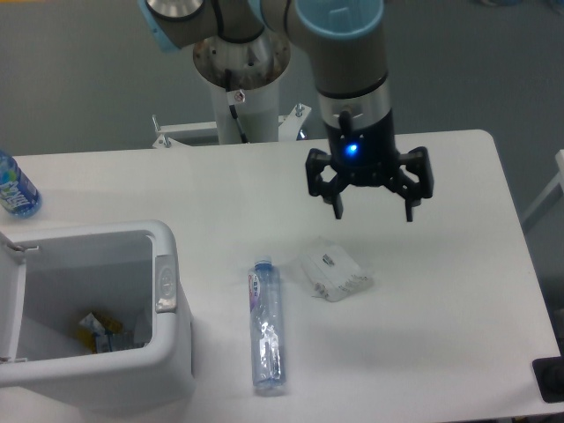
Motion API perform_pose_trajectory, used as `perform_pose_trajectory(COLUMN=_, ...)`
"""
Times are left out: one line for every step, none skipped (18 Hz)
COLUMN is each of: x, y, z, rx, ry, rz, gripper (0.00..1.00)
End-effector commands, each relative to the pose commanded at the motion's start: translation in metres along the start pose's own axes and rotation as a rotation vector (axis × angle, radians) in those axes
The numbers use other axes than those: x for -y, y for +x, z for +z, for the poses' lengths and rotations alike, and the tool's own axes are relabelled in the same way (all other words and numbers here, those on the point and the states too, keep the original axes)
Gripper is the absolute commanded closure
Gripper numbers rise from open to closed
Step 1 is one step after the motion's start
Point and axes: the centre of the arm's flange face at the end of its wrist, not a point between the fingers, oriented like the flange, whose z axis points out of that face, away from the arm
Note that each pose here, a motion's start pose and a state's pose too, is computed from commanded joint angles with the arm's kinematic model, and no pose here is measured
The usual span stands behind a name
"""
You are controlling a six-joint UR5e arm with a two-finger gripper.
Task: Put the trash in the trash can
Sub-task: 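Move the open gripper over the crumpled clear plastic wrapper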
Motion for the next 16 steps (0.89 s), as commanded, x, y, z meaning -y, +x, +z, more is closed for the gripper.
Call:
perform_pose_trajectory(x=0.0, y=0.0, z=0.002, rx=0.0, ry=-0.004, rz=0.0, gripper=0.0)
perform_pose_trajectory(x=0.0, y=0.0, z=0.002, rx=-0.001, ry=-0.003, rz=0.0, gripper=0.0)
perform_pose_trajectory(x=0.0, y=0.0, z=0.002, rx=-0.002, ry=-0.004, rz=0.0, gripper=0.0)
perform_pose_trajectory(x=-0.002, y=0.001, z=0.005, rx=-0.004, ry=-0.009, rz=-0.001, gripper=0.0)
perform_pose_trajectory(x=-0.003, y=0.004, z=0.012, rx=-0.011, ry=-0.019, rz=-0.014, gripper=0.0)
perform_pose_trajectory(x=-0.005, y=0.005, z=0.017, rx=-0.019, ry=-0.022, rz=-0.015, gripper=0.0)
perform_pose_trajectory(x=-0.008, y=0.005, z=0.022, rx=-0.029, ry=-0.026, rz=-0.018, gripper=0.0)
perform_pose_trajectory(x=-0.015, y=0.001, z=0.028, rx=-0.031, ry=-0.034, rz=-0.029, gripper=0.0)
perform_pose_trajectory(x=-0.017, y=0.002, z=0.032, rx=-0.019, ry=-0.035, rz=-0.034, gripper=0.0)
perform_pose_trajectory(x=-0.018, y=0.003, z=0.043, rx=-0.013, ry=-0.03, rz=-0.05, gripper=0.0)
perform_pose_trajectory(x=-0.021, y=0.006, z=0.052, rx=0.003, ry=-0.02, rz=-0.07, gripper=0.0)
perform_pose_trajectory(x=-0.025, y=0.01, z=0.061, rx=0.011, ry=-0.014, rz=-0.089, gripper=0.0)
perform_pose_trajectory(x=-0.03, y=0.016, z=0.073, rx=0.004, ry=-0.021, rz=-0.088, gripper=0.0)
perform_pose_trajectory(x=-0.033, y=0.023, z=0.087, rx=-0.009, ry=-0.029, rz=-0.078, gripper=0.0)
perform_pose_trajectory(x=-0.038, y=0.03, z=0.104, rx=-0.033, ry=-0.05, rz=-0.071, gripper=0.0)
perform_pose_trajectory(x=-0.042, y=0.037, z=0.124, rx=-0.064, ry=-0.075, rz=-0.041, gripper=0.0)
